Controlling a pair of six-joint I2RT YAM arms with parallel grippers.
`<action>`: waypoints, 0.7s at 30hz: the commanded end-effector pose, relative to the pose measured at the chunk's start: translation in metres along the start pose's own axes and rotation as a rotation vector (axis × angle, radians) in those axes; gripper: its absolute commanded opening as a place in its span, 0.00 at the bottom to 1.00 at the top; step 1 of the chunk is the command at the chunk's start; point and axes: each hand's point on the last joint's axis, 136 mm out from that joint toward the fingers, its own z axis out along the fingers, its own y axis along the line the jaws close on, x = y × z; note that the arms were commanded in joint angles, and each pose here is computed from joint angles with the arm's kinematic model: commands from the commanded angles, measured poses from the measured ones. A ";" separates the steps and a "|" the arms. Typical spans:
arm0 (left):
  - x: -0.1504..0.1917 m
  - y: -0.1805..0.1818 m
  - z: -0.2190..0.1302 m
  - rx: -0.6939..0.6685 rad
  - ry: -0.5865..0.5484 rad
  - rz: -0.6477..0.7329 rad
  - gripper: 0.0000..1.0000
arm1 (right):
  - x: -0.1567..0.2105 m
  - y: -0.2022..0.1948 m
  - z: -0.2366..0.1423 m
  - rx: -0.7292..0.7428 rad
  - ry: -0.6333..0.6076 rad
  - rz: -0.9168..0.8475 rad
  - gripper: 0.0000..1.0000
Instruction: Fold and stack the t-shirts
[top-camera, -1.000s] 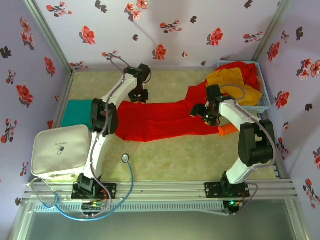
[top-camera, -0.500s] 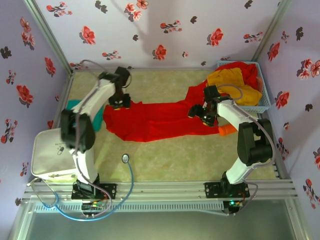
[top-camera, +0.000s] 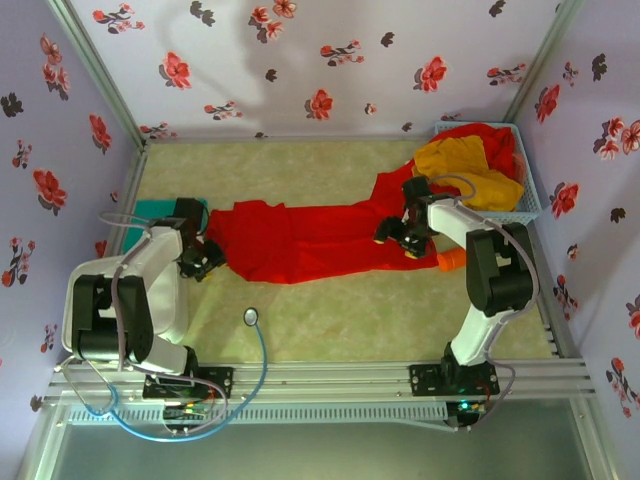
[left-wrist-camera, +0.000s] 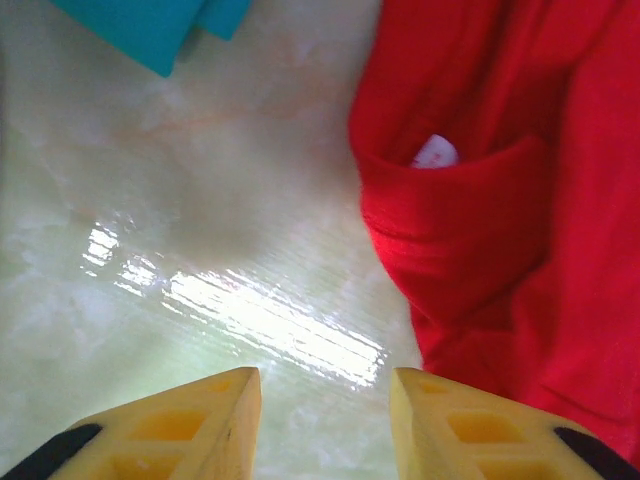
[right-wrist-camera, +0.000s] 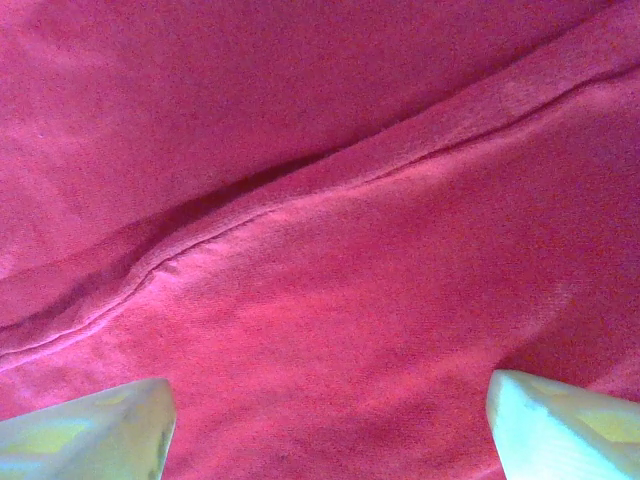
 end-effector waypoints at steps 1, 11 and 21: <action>-0.018 -0.012 0.004 0.089 -0.063 -0.085 0.39 | 0.003 -0.006 0.007 0.027 0.012 -0.017 0.81; -0.025 -0.021 0.004 0.184 -0.061 -0.136 0.41 | 0.004 -0.007 0.006 0.031 0.017 -0.016 0.81; -0.018 -0.053 0.007 0.306 -0.009 -0.137 0.37 | 0.005 -0.007 0.008 0.031 0.020 -0.008 0.80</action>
